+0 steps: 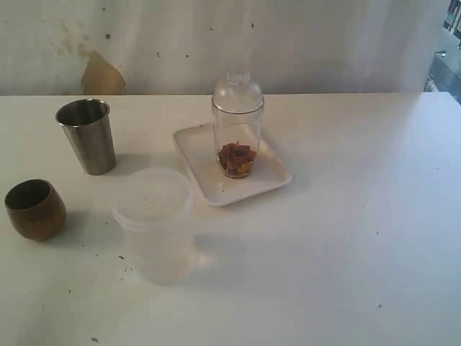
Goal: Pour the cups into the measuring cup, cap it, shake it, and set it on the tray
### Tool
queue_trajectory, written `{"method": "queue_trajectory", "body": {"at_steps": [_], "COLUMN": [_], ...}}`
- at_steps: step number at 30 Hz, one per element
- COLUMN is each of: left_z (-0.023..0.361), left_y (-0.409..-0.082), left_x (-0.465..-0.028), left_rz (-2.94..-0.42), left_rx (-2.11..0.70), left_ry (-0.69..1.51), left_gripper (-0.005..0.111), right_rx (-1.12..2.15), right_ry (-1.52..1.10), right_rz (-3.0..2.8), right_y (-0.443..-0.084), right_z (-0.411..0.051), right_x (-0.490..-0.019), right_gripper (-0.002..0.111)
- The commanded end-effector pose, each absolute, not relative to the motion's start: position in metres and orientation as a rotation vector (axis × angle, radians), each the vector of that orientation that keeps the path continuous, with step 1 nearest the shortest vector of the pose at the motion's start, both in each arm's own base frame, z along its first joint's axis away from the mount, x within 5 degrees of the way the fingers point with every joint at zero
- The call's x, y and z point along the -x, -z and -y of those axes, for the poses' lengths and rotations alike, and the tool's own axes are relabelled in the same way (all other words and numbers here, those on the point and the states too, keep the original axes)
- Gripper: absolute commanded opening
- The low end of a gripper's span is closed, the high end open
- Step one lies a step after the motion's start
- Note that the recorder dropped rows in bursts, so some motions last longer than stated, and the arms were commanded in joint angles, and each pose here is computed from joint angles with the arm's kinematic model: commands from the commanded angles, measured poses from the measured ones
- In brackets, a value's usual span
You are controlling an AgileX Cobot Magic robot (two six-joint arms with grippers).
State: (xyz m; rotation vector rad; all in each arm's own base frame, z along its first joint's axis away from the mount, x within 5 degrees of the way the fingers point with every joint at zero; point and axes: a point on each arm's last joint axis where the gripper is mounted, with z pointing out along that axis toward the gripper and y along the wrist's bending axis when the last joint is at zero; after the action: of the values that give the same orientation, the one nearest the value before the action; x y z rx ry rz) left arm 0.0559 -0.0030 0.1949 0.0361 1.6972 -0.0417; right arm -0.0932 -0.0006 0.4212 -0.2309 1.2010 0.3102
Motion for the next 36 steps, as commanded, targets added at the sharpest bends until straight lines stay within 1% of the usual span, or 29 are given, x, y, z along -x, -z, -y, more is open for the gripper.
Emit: {"method": "queue_trajectory", "body": {"at_steps": [1, 3, 6, 9, 10, 11, 14, 17, 19, 26, 36], "left_z": [0.003, 0.003, 0.003, 0.003, 0.003, 0.003, 0.003, 0.003, 0.003, 0.003, 0.003], "left_y": [-0.195, -0.195, -0.195, -0.195, -0.195, -0.195, -0.195, -0.195, -0.195, -0.195, -0.195], "left_x": [-0.056, -0.056, -0.056, -0.056, -0.056, -0.056, -0.056, -0.056, -0.056, -0.056, -0.056], "left_rz": [-1.685, -1.685, -1.685, -1.685, -1.685, -1.685, -1.685, -1.685, -1.685, -1.685, -1.685], "left_rx": [-0.032, -0.032, -0.032, -0.032, -0.032, -0.032, -0.032, -0.032, -0.032, -0.032, -0.032], "left_ry": [0.050, 0.050, 0.050, 0.050, 0.050, 0.050, 0.050, 0.050, 0.050, 0.050, 0.050], "left_gripper": [0.000, 0.000, 0.000, 0.000, 0.000, 0.000, 0.000, 0.000, 0.000, 0.000, 0.000], "right_rx": [0.275, 0.318, 0.276, 0.194, 0.146, 0.134, 0.101, 0.078, 0.101, 0.063, 0.057], "right_ry": [-0.194, -0.079, -0.016, 0.021, 0.024, 0.033, 0.082, 0.085, 0.070, 0.075, 0.066], "right_rz": [-1.236, -1.247, -1.216, -1.203, -1.254, -1.282, -1.435, -1.520, -1.616, -1.764, -1.813], "right_y": [-0.408, -0.389, -0.373, -0.346, -0.321, -0.311, -0.251, -0.211, -0.201, -0.188, -0.183], "right_z": [-0.005, -0.007, -0.007, -0.006, -0.005, -0.005, -0.002, 0.000, -0.002, 0.001, 0.001], "right_x": [0.074, 0.048, 0.024, -0.002, -0.018, -0.024, -0.047, -0.056, -0.056, -0.055, -0.054], "right_gripper": [0.000, 0.000, 0.000, 0.000, 0.000, 0.000, 0.000, 0.000, 0.000, 0.000, 0.000]}}
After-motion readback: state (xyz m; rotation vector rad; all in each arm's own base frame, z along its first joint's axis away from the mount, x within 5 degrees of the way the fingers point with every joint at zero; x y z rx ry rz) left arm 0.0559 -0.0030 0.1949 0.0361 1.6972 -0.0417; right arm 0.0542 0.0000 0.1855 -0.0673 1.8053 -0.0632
